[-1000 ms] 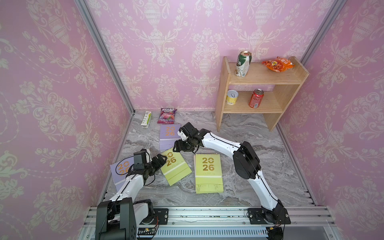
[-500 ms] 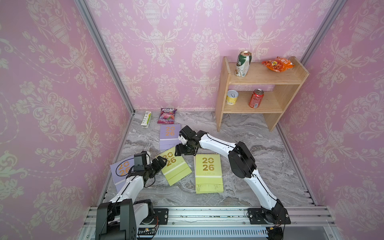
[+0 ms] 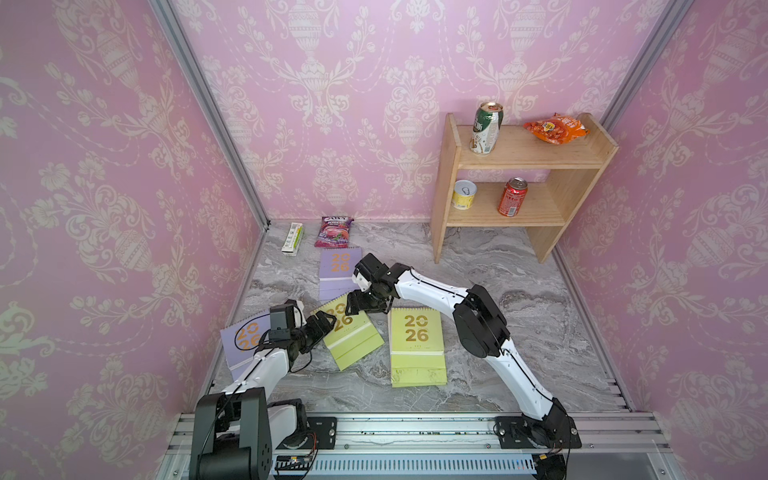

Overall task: Stack the calendars
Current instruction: Pick up the calendar at the center of the board.

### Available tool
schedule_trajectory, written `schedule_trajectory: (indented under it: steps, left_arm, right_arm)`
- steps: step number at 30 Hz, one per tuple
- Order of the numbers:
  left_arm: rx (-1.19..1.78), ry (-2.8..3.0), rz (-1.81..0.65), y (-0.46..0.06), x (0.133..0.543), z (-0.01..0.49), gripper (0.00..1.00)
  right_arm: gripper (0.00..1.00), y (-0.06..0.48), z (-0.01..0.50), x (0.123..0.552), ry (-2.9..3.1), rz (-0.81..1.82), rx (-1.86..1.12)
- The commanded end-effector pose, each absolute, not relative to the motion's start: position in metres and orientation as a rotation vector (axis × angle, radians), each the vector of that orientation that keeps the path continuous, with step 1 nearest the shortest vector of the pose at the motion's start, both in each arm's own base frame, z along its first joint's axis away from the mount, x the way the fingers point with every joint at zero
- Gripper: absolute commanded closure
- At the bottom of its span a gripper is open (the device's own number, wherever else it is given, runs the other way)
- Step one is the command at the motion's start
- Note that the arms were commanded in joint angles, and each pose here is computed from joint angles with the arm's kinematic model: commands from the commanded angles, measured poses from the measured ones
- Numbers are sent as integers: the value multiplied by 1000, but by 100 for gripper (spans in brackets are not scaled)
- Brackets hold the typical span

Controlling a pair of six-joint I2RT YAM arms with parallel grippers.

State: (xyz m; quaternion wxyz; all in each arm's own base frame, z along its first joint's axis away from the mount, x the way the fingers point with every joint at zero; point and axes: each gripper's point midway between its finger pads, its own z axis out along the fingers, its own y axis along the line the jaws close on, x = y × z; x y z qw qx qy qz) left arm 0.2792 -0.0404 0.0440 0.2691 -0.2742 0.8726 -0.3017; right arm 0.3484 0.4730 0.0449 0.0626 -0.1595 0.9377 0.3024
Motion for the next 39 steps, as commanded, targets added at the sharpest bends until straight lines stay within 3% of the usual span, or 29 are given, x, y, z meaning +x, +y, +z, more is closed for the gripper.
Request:
schedule_trajectory:
  steps: [1, 11, 19, 30, 39]
  left_arm:
    - [-703, 2371, -933, -60, 273, 43, 19]
    - [-564, 2202, -1024, -69, 284, 101, 19]
    - [-561, 2177, -1029, -69, 284, 105, 19]
    - [-549, 2146, -1061, -71, 283, 115, 32]
    - [-546, 2143, -1080, -73, 283, 115, 37]
  right_arm:
    - [29, 493, 68, 336, 2784, 1114, -489]
    - [33, 505, 97, 332, 2682, 1371, -489]
    - [38, 506, 114, 328, 2621, 1480, -487]
    - [40, 504, 117, 332, 2594, 1499, -483]
    - [40, 508, 128, 334, 2541, 1535, -519]
